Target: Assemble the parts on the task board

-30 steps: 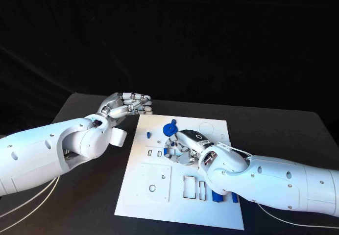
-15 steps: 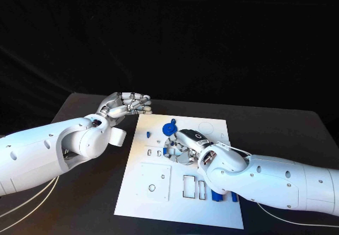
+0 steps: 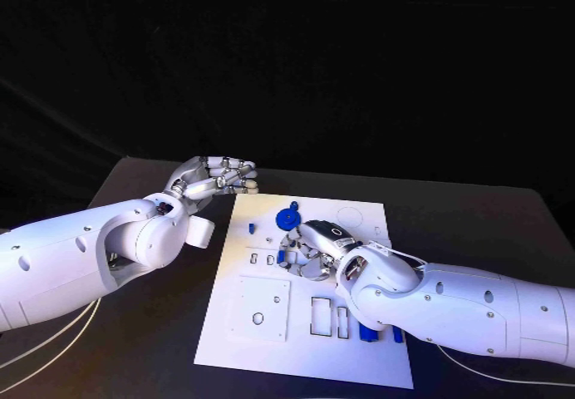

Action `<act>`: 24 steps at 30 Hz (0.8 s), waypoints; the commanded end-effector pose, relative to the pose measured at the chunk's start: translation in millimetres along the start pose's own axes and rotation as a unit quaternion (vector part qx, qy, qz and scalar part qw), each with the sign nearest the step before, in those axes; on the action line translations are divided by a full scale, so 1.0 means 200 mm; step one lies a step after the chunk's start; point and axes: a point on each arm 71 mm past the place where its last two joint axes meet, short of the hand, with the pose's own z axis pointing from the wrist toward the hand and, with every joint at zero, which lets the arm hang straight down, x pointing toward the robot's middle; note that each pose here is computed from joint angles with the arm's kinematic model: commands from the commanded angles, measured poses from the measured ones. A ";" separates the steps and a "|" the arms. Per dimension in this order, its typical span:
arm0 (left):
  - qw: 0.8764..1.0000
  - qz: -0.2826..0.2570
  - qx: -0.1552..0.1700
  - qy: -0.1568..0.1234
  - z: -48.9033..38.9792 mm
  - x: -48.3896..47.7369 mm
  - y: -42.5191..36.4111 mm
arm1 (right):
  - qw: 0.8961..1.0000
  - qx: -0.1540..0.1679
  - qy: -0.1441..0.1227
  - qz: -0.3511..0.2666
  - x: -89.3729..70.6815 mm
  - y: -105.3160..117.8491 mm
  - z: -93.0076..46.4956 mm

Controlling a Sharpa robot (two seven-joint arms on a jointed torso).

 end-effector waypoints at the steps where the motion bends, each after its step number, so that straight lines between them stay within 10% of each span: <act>1: 1.000 -0.005 0.002 0.009 0.002 0.011 -0.003 | 1.000 0.001 0.008 -0.007 0.01 0.00 0.00; 24: 1.000 -0.004 0.001 0.008 0.003 0.004 -0.002 | 1.000 -0.003 -0.010 -0.002 0.00 0.01 -0.01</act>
